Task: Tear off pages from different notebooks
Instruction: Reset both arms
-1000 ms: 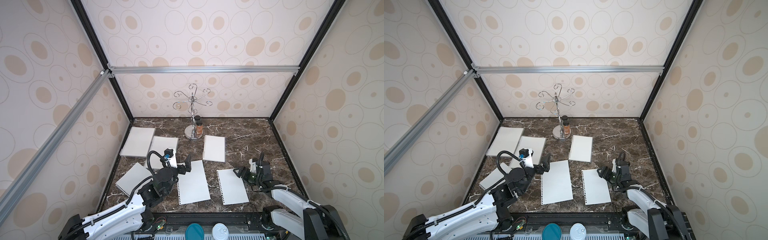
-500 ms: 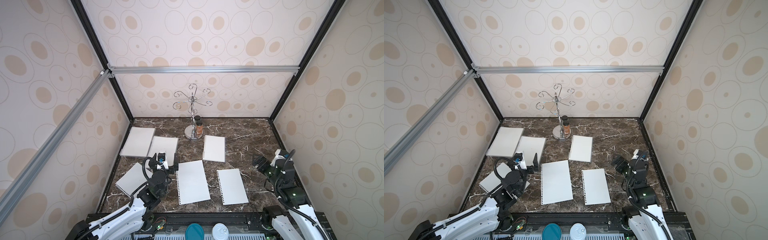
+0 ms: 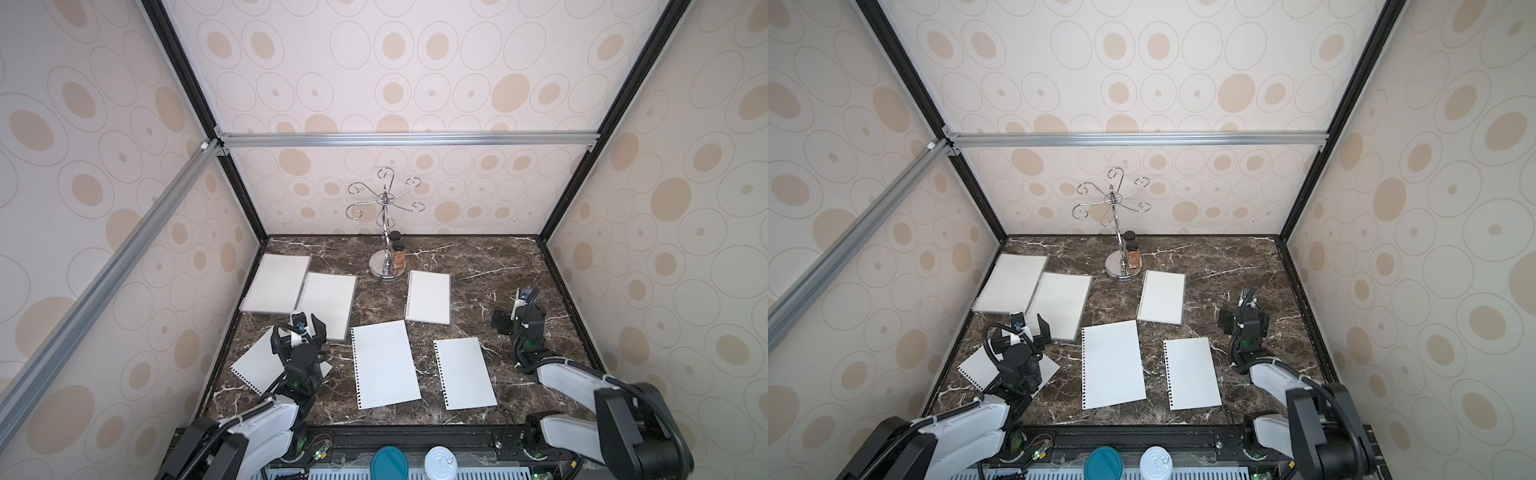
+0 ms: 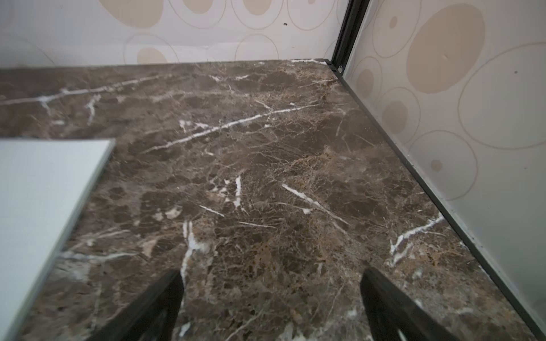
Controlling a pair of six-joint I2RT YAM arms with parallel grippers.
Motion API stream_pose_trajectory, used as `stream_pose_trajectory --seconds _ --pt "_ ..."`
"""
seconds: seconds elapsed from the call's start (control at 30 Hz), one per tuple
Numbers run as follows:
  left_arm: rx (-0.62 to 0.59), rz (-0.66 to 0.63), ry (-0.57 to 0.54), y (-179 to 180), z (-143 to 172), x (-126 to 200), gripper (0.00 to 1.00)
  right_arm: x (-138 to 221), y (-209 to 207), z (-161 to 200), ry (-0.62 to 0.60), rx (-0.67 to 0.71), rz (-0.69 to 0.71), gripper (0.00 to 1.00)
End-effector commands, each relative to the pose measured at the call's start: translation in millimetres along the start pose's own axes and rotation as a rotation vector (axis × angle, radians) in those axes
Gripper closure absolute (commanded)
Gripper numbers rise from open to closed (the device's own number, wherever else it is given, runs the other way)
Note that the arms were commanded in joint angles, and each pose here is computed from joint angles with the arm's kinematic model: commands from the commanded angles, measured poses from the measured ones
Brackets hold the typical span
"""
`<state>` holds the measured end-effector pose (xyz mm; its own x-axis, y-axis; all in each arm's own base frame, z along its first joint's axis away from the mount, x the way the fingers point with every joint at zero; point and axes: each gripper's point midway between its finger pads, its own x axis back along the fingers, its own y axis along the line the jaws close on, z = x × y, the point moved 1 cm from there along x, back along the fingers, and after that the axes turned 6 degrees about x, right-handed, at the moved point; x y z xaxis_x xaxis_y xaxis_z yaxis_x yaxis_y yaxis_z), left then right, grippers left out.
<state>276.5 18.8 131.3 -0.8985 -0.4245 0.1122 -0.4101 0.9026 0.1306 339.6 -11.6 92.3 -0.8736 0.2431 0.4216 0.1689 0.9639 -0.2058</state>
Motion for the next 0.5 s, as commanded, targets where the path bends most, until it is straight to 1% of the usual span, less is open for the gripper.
stream_pose_trajectory --seconds 0.0,0.07,0.13,0.17,0.2,0.23,0.27,0.3,0.33,0.4,0.43,0.47 --pt "0.044 0.034 -0.103 -11 -30 -11 0.0 -3 6 -36 -0.174 0.036 -0.009 0.02" --pt "-0.003 0.012 -0.109 -17 -33 -23 0.0 -12 13 -34 -0.167 0.043 -0.045 0.02" --pt "-0.078 0.021 -0.107 -31 -33 -35 0.0 -26 21 -23 -0.143 0.038 -0.113 0.02" --pt "-0.107 0.017 -0.118 -35 -35 -39 0.0 -32 22 -25 -0.158 0.037 -0.117 0.02" --pt "-0.119 0.003 -0.132 -37 -37 -43 0.0 -32 25 -21 -0.133 0.049 -0.139 0.01" --pt "-0.128 -0.025 -0.113 -36 -35 -48 0.0 -32 27 -20 -0.099 0.056 -0.152 0.01" --pt "-0.125 -0.054 -0.092 -33 -33 -54 0.0 -32 29 -21 -0.09 0.06 -0.171 0.01" --pt "-0.123 -0.062 -0.08 -31 -32 -57 0.0 -33 31 -23 -0.112 0.064 -0.176 0.0" --pt "-0.125 -0.042 -0.074 -32 -31 -59 0.0 -34 31 -24 -0.124 0.064 -0.178 0.0" --pt "-0.116 0.048 -0.067 -40 -30 -58 0.0 -34 31 -21 -0.096 0.066 -0.18 0.01" --pt "-0.099 0.089 -0.079 -43 -32 -54 0.0 -34 31 -21 -0.081 0.064 -0.181 0.0" --pt "-0.065 0.161 -0.108 -49 -35 -48 0.0 -35 30 -22 -0.085 0.06 -0.178 0.0"
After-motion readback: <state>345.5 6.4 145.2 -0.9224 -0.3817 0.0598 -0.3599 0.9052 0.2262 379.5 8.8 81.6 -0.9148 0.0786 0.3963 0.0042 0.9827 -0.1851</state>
